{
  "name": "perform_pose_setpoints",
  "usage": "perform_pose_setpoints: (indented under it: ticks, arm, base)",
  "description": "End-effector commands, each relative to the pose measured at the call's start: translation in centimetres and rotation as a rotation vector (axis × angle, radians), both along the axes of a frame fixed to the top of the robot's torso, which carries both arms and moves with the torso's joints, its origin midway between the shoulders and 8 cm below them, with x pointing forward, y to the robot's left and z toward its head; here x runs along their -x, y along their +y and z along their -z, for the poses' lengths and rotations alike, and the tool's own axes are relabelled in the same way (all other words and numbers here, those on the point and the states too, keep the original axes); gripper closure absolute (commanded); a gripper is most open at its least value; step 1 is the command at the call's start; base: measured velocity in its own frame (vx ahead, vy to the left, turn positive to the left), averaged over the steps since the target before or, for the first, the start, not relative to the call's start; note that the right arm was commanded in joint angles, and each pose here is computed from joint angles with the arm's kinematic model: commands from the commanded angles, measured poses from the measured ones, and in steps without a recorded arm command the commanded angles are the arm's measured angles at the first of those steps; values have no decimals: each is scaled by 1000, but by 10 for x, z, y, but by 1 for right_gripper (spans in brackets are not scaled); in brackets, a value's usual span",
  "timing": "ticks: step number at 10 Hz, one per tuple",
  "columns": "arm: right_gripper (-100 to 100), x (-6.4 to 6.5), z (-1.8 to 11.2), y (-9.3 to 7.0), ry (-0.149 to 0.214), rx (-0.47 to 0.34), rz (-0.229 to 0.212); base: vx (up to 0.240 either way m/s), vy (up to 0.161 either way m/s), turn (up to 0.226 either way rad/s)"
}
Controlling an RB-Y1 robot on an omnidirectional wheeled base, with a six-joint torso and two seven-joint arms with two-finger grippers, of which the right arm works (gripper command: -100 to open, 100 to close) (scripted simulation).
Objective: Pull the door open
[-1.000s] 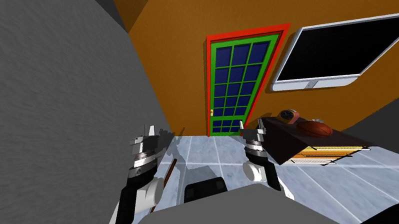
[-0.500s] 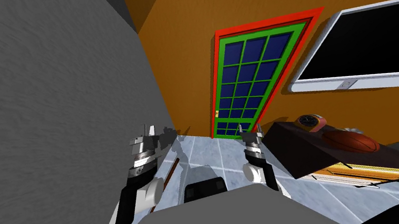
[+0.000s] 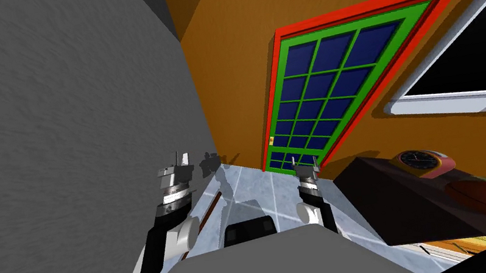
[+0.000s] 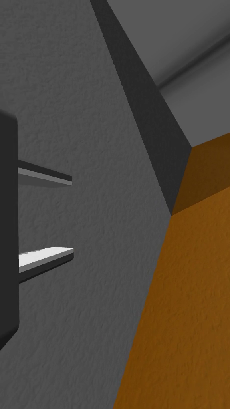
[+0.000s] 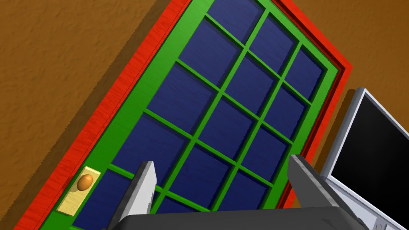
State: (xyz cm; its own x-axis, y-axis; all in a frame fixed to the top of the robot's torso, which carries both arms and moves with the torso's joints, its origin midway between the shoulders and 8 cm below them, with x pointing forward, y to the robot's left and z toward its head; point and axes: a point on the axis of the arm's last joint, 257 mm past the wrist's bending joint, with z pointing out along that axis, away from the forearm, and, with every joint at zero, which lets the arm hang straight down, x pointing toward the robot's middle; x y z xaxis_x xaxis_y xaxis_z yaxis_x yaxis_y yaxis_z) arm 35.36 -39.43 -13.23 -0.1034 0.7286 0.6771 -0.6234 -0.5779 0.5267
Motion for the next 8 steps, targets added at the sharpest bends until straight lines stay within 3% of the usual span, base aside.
perform_pose_setpoints:
  ticks: [1,8]
  arm:
    - [-100,1,16,-10,10,-56,-7]
    - [-100,12,89,-52,48,-283,1]
  base:
    - [99,-32,206]
    - [85,-44,198]
